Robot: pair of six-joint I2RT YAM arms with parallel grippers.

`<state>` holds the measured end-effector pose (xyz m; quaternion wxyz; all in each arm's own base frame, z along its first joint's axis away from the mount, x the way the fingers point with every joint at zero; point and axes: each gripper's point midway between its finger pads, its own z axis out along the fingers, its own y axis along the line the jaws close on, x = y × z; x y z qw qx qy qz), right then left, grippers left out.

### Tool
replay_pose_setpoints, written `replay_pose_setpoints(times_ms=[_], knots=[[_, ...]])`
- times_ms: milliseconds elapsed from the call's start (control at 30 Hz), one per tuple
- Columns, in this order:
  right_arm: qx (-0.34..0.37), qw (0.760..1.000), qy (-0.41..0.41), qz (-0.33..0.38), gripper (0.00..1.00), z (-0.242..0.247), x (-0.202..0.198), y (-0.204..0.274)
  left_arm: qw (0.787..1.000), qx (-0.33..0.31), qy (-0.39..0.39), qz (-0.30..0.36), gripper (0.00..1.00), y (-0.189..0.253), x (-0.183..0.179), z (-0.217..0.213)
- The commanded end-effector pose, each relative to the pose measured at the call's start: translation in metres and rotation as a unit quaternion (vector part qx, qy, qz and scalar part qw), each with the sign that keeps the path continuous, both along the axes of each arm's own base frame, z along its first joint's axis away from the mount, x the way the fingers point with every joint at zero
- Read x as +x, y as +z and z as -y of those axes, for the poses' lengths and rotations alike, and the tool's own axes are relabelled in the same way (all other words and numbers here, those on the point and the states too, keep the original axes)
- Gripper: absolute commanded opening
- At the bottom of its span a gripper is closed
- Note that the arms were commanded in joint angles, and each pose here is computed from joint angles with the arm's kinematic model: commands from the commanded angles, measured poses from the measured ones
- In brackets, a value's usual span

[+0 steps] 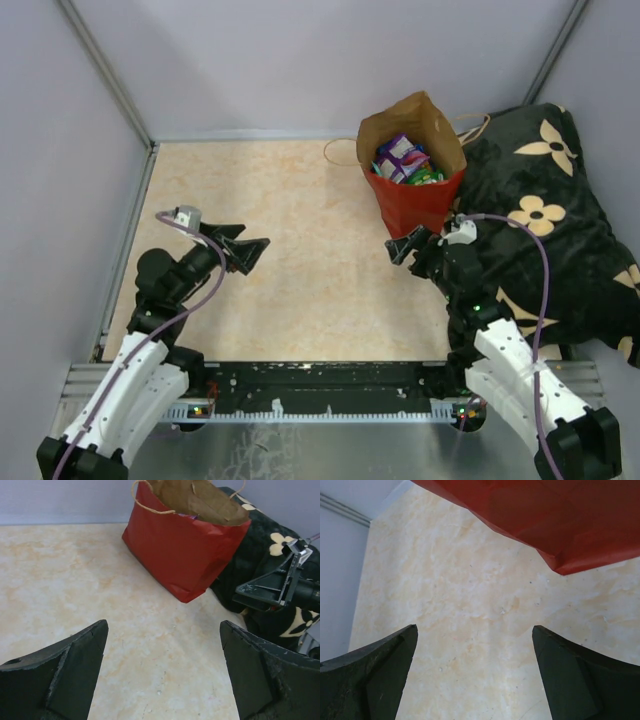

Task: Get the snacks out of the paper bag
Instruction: Adjust the paper bag at the center of the board.

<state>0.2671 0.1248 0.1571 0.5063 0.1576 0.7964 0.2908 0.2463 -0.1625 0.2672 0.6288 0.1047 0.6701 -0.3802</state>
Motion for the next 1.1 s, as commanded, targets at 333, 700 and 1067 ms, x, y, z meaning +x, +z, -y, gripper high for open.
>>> replay_pose_setpoints(times_ms=[333,700,1067], knots=[[0.083,0.991,0.036,0.098,0.99,-0.024,0.009,0.066,0.909,-0.092,-0.377,0.150,0.99,0.066,-0.107,0.064],[0.071,0.994,0.003,0.088,0.99,-0.013,0.013,0.066,0.946,-0.037,-0.294,0.132,0.99,0.057,-0.014,0.114],[0.053,0.993,-0.028,0.098,0.99,0.003,0.007,0.078,0.992,0.091,0.070,-0.055,0.99,-0.009,0.212,0.107]])
